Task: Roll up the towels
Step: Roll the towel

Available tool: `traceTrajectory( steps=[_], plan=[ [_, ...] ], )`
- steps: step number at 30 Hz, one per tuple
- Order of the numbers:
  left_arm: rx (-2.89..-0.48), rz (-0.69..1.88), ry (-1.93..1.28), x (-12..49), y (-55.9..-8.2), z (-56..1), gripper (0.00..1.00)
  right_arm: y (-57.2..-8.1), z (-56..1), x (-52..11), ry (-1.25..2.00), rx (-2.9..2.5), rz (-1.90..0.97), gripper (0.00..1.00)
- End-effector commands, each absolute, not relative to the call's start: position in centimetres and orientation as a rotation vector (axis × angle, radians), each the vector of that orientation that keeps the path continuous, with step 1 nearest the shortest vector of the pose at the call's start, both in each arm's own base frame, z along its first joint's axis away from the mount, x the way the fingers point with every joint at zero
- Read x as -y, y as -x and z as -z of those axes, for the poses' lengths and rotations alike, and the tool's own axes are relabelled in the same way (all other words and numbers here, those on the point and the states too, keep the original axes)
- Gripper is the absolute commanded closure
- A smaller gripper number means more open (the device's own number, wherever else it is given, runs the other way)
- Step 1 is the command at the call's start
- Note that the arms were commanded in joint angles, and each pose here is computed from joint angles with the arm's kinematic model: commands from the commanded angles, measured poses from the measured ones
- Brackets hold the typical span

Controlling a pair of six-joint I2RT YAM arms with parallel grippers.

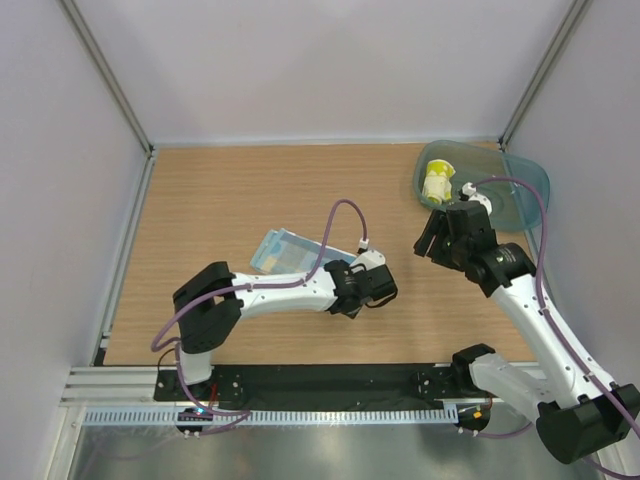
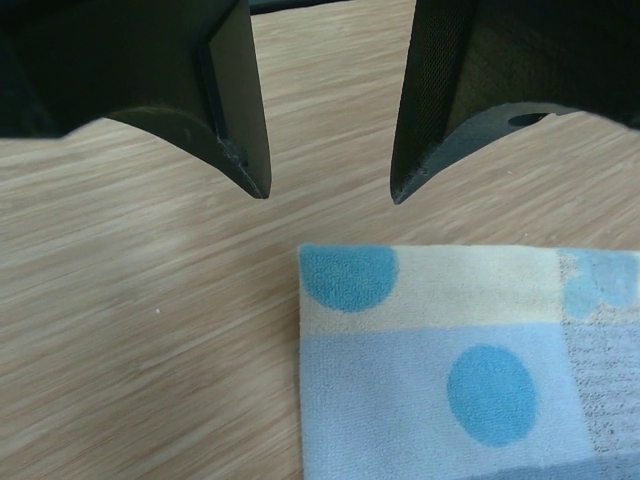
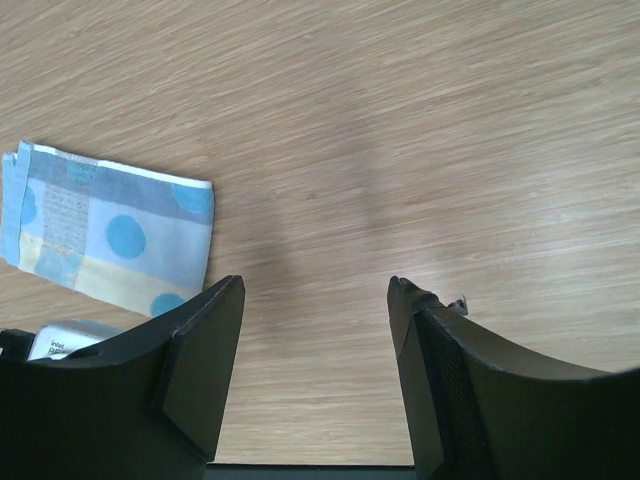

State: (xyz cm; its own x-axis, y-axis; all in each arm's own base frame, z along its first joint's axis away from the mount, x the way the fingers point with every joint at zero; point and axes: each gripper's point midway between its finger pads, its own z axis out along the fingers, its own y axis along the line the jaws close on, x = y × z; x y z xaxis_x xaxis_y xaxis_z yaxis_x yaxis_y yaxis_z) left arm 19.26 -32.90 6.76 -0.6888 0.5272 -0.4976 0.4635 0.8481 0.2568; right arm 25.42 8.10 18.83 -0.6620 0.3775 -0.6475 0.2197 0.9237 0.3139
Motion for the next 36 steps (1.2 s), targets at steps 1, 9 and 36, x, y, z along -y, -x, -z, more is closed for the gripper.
traceTrajectory(
  steps=[1,9,36],
  plan=[
    [-2.42,-0.065,-0.698,34.9,-19.9,-7.0,0.47,-25.5,-19.9,-7.3,-0.438,-2.277,-0.233,0.34],
    [-2.416,-0.124,-0.764,35.5,-20.6,-4.7,0.47,-25.8,-20.0,-7.6,-0.428,-2.276,-0.247,0.33],
    [-2.406,-0.214,-0.765,34.1,-22.6,-3.1,0.55,-26.5,-19.5,-8.0,-0.388,-2.293,-0.243,0.33]
  ],
)
